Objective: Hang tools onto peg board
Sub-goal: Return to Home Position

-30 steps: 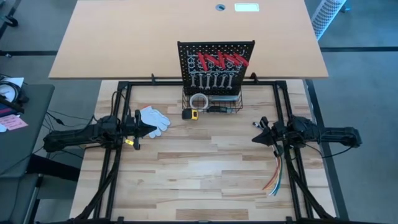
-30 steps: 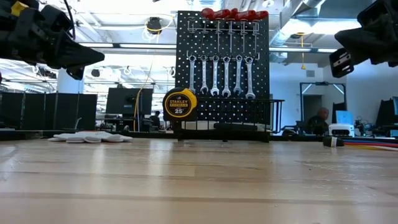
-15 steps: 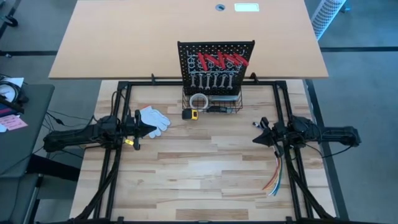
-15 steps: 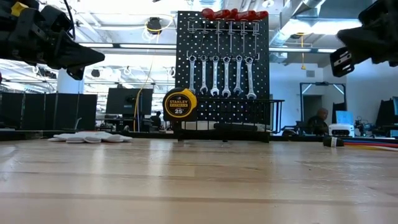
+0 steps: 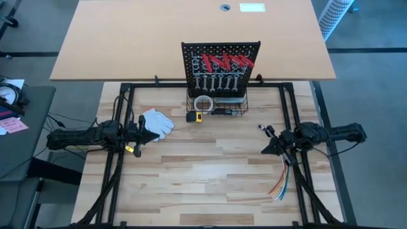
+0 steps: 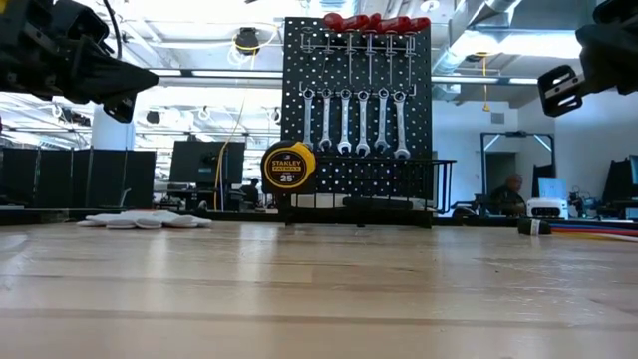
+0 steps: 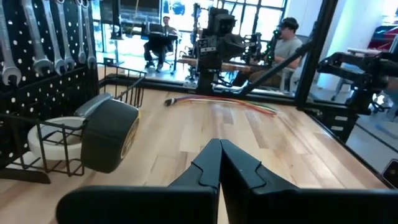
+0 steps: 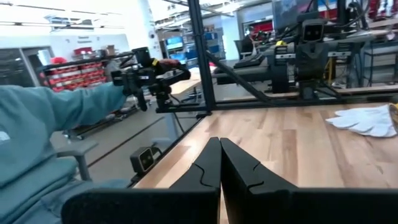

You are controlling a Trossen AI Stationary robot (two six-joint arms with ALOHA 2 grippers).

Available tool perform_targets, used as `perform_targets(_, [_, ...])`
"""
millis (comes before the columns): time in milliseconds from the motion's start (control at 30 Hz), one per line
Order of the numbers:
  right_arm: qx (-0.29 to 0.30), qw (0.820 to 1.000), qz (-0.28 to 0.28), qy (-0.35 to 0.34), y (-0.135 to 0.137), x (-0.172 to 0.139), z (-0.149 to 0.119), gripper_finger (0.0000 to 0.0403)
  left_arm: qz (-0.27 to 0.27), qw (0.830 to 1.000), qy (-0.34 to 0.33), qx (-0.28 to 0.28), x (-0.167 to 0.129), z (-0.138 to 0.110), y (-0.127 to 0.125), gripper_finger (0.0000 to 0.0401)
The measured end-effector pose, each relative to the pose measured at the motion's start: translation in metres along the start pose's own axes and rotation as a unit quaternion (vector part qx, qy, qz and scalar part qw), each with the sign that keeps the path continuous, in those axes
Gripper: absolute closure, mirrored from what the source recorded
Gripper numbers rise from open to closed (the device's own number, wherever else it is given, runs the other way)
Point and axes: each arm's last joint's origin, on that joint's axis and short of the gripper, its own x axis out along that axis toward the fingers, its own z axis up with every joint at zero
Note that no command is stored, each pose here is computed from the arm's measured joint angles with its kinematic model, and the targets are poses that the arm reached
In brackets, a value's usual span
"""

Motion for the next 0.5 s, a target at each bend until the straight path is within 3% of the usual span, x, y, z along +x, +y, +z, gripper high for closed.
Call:
perform_targets(367, [0.0,1.0,0.002,0.001,0.0002,0.0001,-0.0005,0.0397,0.0,1.0,0.001,0.003,0.0002,0.0,0.0,0.0401])
perform_targets(500, [-0.044,0.999,-0.015,-0.017,-0.0004,0.0002,0.0028,0.0397,0.018,0.997,-0.009,0.068,0.0002,0.0015,0.001,0.0401])
